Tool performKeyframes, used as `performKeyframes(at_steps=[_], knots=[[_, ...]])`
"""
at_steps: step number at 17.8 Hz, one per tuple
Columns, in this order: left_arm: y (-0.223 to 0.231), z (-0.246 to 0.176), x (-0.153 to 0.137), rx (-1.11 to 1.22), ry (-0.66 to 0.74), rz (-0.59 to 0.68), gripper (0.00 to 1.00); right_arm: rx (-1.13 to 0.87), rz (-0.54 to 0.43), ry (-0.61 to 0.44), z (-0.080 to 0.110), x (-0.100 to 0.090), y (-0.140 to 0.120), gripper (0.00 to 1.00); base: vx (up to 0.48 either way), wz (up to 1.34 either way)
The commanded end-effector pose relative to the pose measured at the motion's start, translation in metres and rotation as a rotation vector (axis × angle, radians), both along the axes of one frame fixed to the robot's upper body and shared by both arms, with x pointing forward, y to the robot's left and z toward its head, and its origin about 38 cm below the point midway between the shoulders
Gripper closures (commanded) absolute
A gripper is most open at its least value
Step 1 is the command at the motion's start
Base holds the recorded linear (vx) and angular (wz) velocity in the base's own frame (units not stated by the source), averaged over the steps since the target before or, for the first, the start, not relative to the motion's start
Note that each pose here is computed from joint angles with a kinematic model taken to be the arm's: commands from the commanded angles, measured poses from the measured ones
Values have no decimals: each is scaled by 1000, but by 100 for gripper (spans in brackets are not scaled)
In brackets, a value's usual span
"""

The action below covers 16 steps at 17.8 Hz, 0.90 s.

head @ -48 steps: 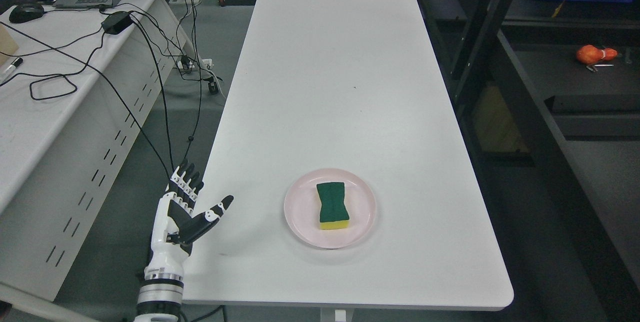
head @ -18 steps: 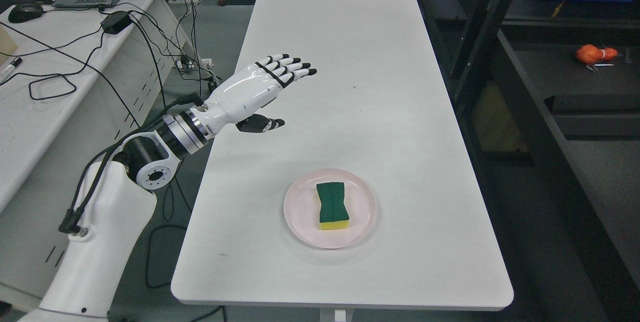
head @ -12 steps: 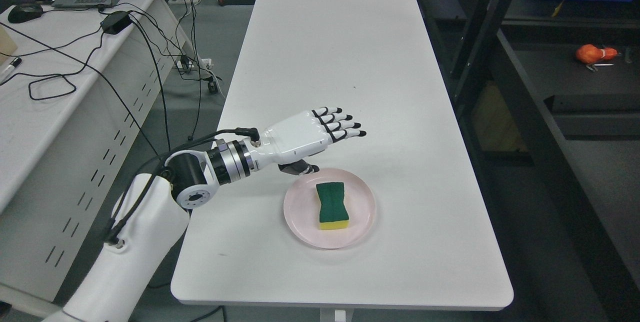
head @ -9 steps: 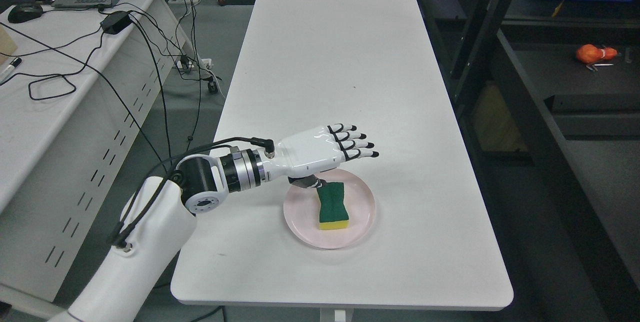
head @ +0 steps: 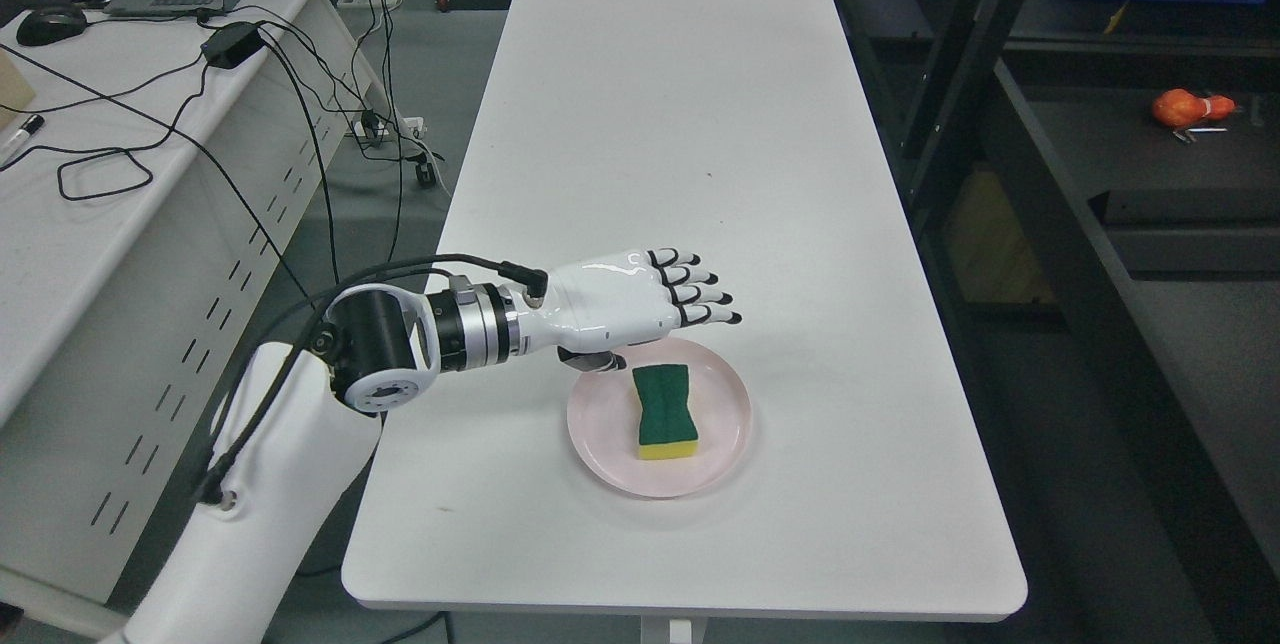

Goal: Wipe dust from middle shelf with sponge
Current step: 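Lower the left hand onto the green-yellow sponge and close fingers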

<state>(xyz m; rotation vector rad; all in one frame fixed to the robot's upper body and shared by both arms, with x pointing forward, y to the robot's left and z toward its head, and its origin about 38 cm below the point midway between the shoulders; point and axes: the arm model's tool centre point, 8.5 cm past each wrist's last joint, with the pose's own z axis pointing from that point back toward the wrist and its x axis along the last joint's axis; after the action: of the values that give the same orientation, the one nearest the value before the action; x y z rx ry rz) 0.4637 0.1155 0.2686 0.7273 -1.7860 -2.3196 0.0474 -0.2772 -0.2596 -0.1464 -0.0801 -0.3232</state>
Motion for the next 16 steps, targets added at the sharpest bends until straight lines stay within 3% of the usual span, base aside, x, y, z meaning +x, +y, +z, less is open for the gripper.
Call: performKeyframes(at_steps=[1, 4, 9, 16], knots=[[1, -4, -12, 37, -46, 18, 11, 2, -5, 51, 1, -1, -10, 0, 0, 0], [3, -26, 3, 25, 35, 54, 17, 3, -5, 51, 1, -1, -10, 0, 0, 0], [4, -44, 13, 44, 72, 80, 18, 3, -5, 51, 1, -1, -10, 0, 0, 0], [-33, -63, 13, 30, 132, 49, 18, 3, -5, 49, 1, 0, -10, 0, 0, 0]])
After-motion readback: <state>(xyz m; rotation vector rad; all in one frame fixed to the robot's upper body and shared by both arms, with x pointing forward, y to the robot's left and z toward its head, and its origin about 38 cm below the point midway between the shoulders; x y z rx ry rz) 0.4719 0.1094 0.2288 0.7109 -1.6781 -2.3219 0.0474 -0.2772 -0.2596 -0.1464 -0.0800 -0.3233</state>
